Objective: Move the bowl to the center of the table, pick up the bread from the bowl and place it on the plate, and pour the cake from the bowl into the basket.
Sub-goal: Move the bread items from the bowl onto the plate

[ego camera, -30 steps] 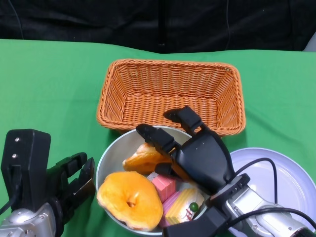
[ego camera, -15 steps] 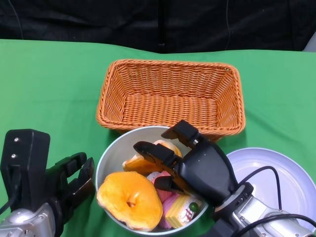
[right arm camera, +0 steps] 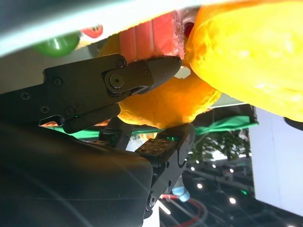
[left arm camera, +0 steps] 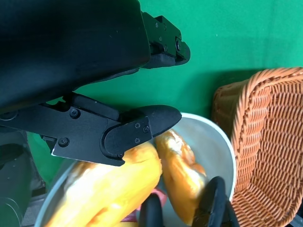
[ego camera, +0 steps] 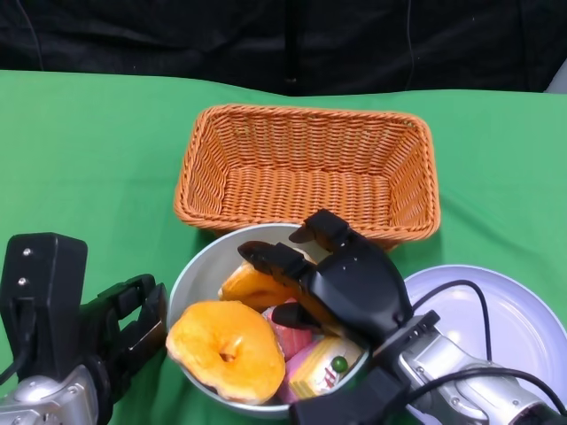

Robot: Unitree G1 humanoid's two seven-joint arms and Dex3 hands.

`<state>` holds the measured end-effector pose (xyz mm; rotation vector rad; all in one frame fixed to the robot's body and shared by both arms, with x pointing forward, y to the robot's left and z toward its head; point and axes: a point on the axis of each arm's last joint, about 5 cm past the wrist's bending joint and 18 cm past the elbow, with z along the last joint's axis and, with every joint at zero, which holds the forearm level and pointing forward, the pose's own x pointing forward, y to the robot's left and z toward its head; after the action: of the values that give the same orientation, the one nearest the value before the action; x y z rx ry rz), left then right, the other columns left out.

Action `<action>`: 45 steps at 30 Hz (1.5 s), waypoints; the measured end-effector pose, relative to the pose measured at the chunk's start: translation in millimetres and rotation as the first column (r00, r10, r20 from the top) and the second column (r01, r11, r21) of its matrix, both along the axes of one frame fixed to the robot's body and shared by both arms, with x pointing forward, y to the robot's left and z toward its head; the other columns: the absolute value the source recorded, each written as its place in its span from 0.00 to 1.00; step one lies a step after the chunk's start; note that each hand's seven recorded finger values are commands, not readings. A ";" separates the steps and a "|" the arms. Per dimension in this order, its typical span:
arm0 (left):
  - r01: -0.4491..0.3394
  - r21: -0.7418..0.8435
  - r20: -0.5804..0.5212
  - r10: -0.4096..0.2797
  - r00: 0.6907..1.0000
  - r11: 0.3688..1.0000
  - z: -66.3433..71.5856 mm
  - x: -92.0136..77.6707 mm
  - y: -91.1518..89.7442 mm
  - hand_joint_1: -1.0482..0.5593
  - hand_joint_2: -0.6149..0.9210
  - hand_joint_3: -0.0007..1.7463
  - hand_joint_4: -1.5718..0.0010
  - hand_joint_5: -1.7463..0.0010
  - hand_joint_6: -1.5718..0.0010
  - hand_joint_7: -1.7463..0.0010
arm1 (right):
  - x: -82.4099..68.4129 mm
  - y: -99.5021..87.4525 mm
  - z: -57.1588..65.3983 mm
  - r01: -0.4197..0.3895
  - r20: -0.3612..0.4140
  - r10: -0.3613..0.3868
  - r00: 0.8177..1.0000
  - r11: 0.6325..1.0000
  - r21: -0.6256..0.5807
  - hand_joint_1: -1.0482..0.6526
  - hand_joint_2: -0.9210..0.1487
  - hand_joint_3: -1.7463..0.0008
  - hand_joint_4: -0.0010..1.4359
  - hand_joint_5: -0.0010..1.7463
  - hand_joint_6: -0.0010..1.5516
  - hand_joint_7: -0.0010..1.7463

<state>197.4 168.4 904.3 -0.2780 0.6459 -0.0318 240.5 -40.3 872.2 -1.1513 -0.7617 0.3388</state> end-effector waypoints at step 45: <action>0.031 0.007 0.029 -0.031 0.999 1.000 1.8 -0.2 0.3 0.35 1.00 0.39 1.00 0.71 0.88 1.00 | 1.4 3.7 11.5 -0.137 0.248 0.065 0.967 0.950 0.282 0.46 0.50 0.36 0.66 1.00 0.46 0.99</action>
<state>197.2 168.7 906.2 -0.2609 0.6210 -0.0631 242.0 -36.6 883.7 -0.8763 -1.0467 0.1654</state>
